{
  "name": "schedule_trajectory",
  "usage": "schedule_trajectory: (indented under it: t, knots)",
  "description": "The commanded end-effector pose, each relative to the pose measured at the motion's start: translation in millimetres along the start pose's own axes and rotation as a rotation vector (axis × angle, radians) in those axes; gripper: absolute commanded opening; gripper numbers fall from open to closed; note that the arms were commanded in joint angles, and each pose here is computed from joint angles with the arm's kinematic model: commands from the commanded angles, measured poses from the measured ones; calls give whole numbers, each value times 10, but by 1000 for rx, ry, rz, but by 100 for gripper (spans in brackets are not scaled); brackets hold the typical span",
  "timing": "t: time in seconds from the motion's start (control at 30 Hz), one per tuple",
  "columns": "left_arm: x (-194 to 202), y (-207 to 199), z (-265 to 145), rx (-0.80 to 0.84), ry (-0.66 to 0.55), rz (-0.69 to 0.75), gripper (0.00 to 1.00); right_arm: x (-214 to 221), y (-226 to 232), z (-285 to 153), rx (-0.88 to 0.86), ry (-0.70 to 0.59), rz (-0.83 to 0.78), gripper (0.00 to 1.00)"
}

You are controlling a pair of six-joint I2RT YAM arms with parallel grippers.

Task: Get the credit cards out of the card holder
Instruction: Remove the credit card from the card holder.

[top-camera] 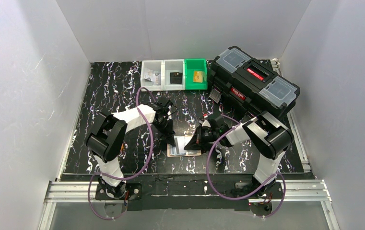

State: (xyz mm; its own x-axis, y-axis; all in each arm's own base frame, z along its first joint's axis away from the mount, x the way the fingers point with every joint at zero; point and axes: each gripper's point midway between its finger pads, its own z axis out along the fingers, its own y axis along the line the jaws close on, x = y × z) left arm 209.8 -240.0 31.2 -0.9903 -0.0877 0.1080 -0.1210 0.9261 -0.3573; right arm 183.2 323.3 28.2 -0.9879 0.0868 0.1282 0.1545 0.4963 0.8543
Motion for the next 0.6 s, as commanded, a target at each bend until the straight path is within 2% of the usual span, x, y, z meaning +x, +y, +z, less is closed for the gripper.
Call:
schedule_trajectory:
  t: [0.0, 0.57]
  knots:
    - [75, 442, 100, -182, -4, 3, 0, -39, -96, -75, 15, -40, 8, 1]
    - [50, 479, 37, -201, -16, 1, 0, -95, -234, -246, 117, -118, 8, 1]
